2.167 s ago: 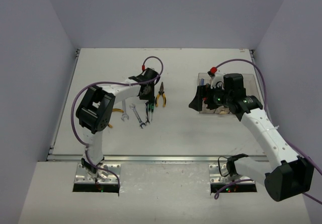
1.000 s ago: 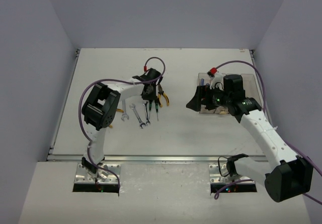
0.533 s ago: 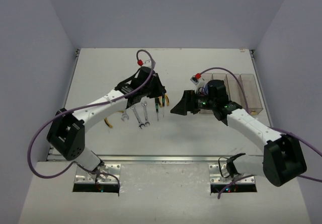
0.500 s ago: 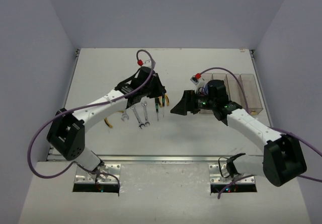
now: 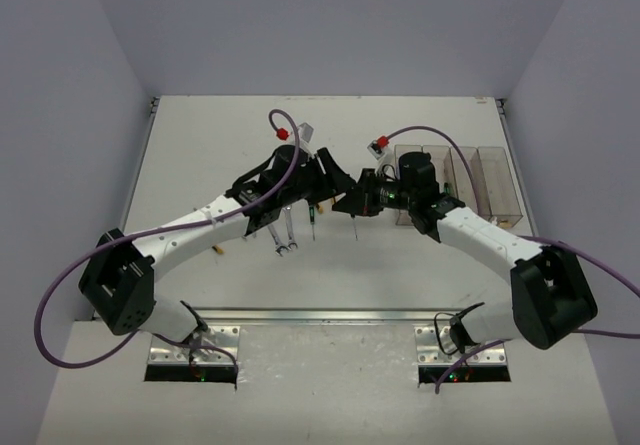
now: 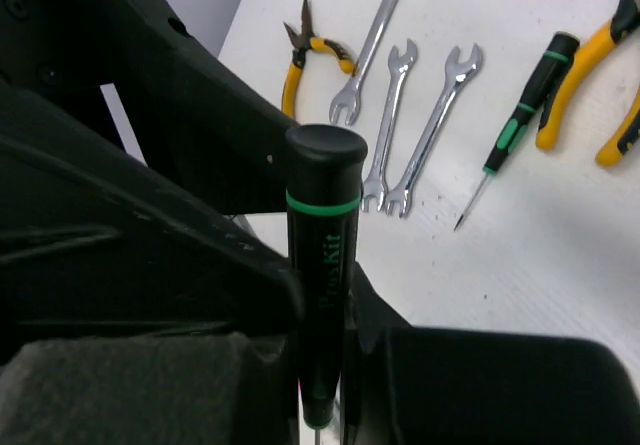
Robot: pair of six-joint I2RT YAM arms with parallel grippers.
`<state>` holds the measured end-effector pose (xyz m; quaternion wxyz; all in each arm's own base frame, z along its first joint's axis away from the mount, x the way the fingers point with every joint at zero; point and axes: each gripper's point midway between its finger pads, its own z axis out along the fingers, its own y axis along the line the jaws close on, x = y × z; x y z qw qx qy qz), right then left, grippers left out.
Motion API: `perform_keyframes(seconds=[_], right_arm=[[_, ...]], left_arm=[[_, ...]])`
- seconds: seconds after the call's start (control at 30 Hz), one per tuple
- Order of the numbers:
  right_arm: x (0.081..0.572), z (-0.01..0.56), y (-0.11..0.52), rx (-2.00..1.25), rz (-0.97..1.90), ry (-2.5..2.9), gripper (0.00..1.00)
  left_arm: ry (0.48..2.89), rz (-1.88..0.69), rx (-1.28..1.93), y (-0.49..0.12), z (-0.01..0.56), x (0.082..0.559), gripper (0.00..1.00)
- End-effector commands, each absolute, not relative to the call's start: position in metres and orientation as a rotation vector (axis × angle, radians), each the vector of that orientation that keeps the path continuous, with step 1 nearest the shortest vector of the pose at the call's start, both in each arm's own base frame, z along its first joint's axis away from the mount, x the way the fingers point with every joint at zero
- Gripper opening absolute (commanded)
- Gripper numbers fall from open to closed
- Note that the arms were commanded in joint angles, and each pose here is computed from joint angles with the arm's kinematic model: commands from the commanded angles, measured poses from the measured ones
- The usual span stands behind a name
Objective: Sort the tools into containers
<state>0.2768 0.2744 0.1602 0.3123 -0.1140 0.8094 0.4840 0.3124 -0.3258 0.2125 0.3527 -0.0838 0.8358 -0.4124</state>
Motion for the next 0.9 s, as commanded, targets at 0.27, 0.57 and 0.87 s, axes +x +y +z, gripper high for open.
perform_keyframes(seconds=[0.27,0.57,0.87], right_arm=[[0.352,0.113,0.093,-0.049,0.268,2.433,0.00],[0.398,0.085,-0.015,0.073,-0.205,2.578,0.00],[0.423,0.062,-0.036,0.106,-0.359,2.672,0.46]], left_arm=[[2.101,-0.433,-0.335,-0.219,0.241,0.326,1.00],[2.229,-0.338,-0.189,-0.218,0.190,0.317,1.00],[2.304,-0.276,-0.115,-0.218,0.157,0.313,1.00]])
